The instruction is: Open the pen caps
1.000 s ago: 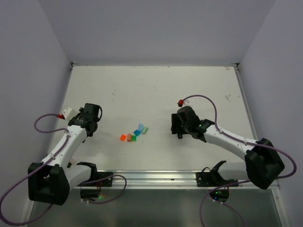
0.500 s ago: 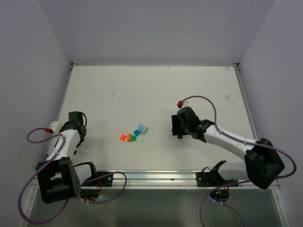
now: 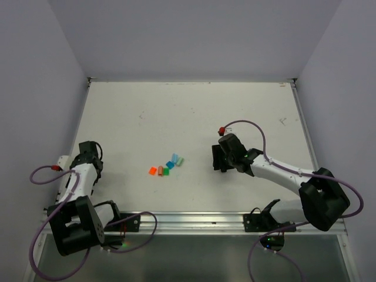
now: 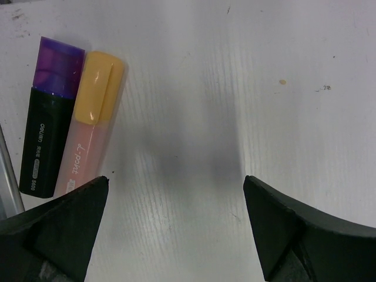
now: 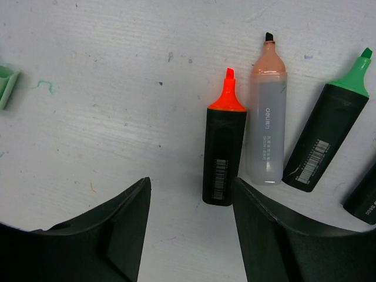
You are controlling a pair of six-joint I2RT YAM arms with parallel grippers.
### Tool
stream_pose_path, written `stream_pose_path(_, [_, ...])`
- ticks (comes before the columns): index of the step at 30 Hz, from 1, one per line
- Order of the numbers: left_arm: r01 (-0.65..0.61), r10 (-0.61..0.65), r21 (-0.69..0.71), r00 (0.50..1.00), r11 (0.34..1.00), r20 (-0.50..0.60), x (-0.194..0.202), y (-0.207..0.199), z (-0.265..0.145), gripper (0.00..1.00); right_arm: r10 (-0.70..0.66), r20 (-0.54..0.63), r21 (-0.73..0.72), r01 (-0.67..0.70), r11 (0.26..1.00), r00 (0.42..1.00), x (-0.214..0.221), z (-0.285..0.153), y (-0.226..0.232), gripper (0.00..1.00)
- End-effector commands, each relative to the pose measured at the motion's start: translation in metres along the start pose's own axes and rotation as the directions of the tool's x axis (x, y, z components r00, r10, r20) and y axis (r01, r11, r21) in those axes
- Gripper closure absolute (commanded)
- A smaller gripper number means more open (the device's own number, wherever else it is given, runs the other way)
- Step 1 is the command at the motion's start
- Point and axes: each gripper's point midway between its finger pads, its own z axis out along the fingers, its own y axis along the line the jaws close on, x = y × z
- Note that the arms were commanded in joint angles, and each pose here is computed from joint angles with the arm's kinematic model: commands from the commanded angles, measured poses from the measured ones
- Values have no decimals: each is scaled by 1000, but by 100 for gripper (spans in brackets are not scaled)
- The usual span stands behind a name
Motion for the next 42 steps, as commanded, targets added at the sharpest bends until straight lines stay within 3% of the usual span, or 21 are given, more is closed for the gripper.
stream_pose_path(1, [15, -16, 15, 1000, 1000, 21, -11, -4, -5, 0, -16, 5, -25, 17, 1000, 1000, -4, 3, 5, 39])
stream_pose_path(6, [91, -94, -107, 995, 990, -15, -4, 12, -8, 0, -14, -4, -45, 13, 999, 1000, 0, 5, 9, 39])
stream_pose_path(17, [117, -110, -147, 992, 982, 58, -26, 19, -18, 0, -20, 0, -57, 20, 998, 1000, 0, 0, 9, 39])
stream_pose_path(28, [128, -106, -270, 990, 954, 93, -20, 42, -9, 0, -18, -12, -96, 17, 995, 1000, 6, 0, 14, 39])
stream_pose_path(42, [173, -141, -290, 982, 941, 127, -20, 46, 0, 0, -14, 27, -145, 18, 989, 1000, -2, -12, 21, 39])
